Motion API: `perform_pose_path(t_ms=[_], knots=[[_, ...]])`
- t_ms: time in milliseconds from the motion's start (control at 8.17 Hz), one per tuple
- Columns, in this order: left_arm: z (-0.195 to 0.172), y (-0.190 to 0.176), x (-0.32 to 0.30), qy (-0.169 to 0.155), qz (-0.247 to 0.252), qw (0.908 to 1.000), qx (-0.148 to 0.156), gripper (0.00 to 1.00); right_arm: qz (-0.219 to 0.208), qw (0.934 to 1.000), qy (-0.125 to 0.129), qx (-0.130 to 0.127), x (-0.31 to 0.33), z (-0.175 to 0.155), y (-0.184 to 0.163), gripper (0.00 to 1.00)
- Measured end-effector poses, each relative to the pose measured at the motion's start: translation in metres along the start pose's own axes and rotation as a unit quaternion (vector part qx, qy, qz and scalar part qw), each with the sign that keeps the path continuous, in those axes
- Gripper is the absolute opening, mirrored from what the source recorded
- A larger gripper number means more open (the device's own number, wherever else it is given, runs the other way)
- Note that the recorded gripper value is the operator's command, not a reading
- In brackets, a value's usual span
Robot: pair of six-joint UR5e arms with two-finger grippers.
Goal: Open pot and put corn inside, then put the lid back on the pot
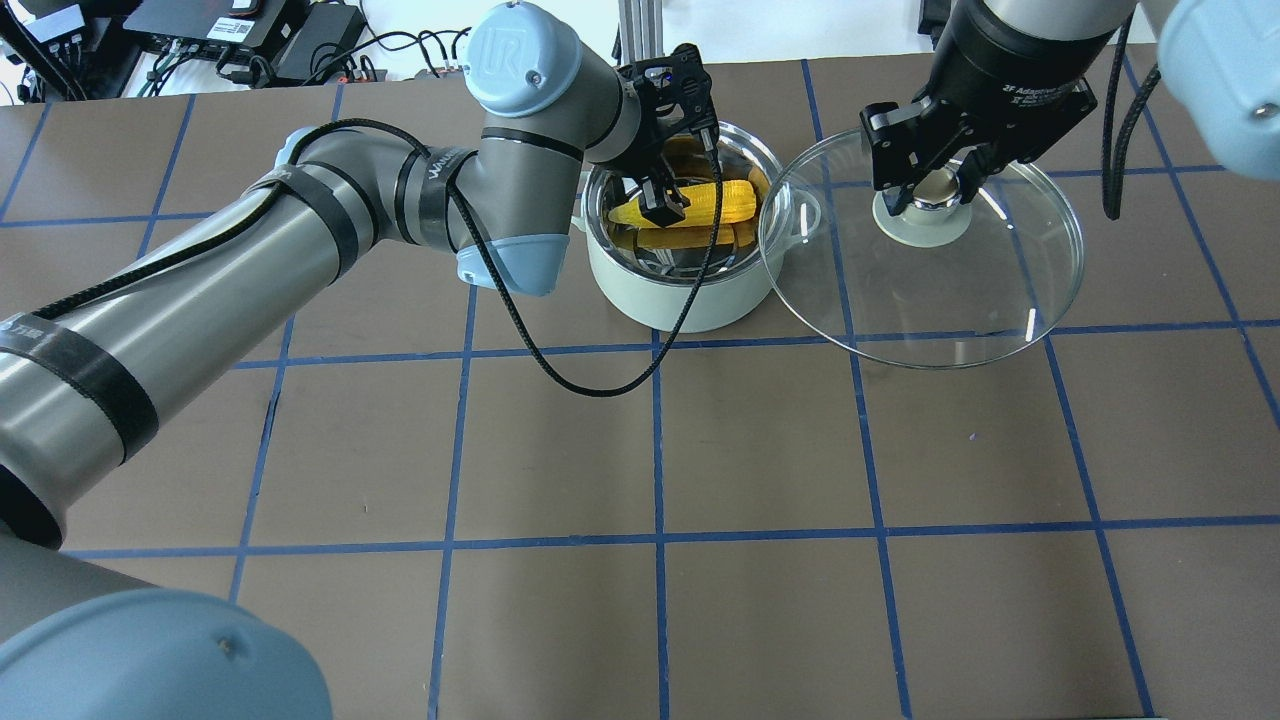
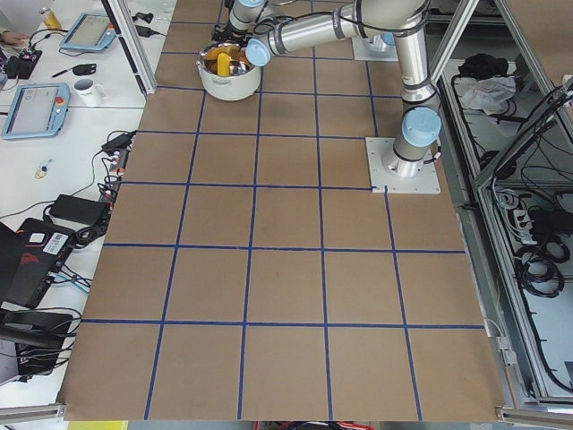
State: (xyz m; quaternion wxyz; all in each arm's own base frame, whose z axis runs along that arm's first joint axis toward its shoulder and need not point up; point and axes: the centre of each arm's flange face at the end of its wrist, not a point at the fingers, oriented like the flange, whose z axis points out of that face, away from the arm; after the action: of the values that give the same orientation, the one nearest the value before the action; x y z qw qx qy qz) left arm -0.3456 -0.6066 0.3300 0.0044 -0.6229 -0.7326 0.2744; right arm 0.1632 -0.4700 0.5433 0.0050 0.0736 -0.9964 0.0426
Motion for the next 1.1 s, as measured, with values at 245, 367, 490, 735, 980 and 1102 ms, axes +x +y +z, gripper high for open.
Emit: perform_pose_path(t_ms=[245, 367, 490, 735, 980, 1102], knots=[[-0.033, 0.003, -0.007, 0.006, -0.048, 0.9988, -0.011, 1.00, 0.000, 1.0000, 0.000, 0.001, 0.000, 0.000, 0.000, 0.22], [-0.060, 0.015, -0.018, 0.011, -0.078, 0.9967, -0.022, 1.00, 0.001, 1.0000, 0.000, 0.003, 0.000, -0.001, -0.001, 0.22], [-0.091, 0.034, -0.031, 0.012, -0.115, 0.9926, -0.036, 1.00, 0.002, 1.0000, 0.001, 0.006, 0.000, -0.003, -0.003, 0.22], [-0.141, 0.078, -0.053, 0.010, -0.205, 0.9766, -0.065, 1.00, 0.004, 0.9999, 0.004, 0.011, 0.000, -0.009, -0.017, 0.22], [-0.174, 0.117, -0.063, 0.015, -0.305, 0.9471, -0.099, 1.00, 0.005, 0.9999, 0.003, 0.013, 0.000, -0.011, -0.026, 0.23], [-0.192, 0.141, -0.068, 0.009, -0.361, 0.9251, -0.119, 1.00, 0.008, 0.9999, 0.002, 0.015, 0.000, -0.011, -0.030, 0.23]])
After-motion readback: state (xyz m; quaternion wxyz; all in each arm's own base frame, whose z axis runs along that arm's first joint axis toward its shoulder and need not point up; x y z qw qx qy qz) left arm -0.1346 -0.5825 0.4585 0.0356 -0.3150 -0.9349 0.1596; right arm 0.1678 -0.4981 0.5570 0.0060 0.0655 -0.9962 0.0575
